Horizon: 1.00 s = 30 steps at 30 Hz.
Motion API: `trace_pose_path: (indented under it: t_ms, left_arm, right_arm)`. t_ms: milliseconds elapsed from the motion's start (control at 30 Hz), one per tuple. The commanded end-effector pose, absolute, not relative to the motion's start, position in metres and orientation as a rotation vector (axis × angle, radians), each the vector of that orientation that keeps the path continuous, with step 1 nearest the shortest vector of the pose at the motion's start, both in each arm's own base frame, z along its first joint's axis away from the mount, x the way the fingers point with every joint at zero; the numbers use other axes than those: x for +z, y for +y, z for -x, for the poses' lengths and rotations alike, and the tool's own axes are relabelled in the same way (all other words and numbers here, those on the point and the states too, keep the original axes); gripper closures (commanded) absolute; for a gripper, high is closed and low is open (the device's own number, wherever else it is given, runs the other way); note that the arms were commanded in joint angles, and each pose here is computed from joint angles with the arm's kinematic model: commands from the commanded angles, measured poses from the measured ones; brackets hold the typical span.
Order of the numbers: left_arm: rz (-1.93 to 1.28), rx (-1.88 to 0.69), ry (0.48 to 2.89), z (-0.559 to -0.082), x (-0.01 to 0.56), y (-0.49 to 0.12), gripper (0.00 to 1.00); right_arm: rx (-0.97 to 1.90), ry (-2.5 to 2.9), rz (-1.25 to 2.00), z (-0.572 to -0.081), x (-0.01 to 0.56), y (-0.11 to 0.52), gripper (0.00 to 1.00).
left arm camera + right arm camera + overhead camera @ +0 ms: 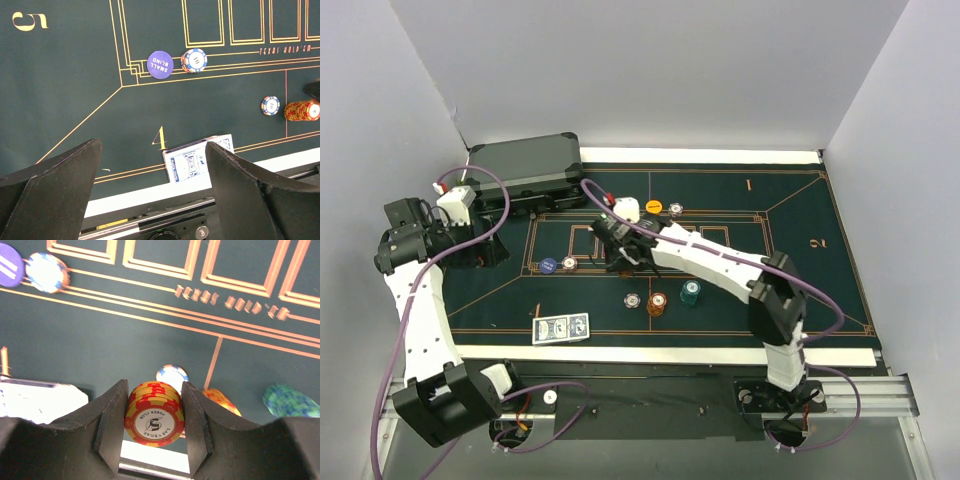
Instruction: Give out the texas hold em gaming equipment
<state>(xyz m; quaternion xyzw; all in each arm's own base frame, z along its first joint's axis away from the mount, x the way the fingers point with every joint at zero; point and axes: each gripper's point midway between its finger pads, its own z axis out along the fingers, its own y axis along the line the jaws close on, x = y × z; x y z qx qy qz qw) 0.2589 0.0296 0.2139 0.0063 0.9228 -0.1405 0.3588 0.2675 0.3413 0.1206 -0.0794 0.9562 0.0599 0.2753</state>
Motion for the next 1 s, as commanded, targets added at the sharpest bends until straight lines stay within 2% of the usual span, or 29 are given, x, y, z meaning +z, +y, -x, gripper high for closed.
trace_pose_path:
  t_ms: [0,33,367,967]
  left_arm:
    - [-0.018,-0.393,2.348,-0.266,0.22,0.029,0.04]
    - [-0.014,-0.395,2.348,-0.266,0.219,0.029,0.04]
    - [-0.023,-0.392,2.37,-0.27,0.206,0.033,0.04]
    - [-0.03,-0.403,2.371,-0.272,0.2,0.033,0.04]
  right_arm:
    - [0.122,2.608,0.318,-0.274,0.107,0.369,0.71]
    - [0.163,2.589,0.329,-0.279,0.116,0.382,0.71]
    - [0.253,2.641,0.347,-0.3,0.071,0.449,0.71]
    - [0.308,2.663,0.271,-0.323,0.032,0.464,0.69]
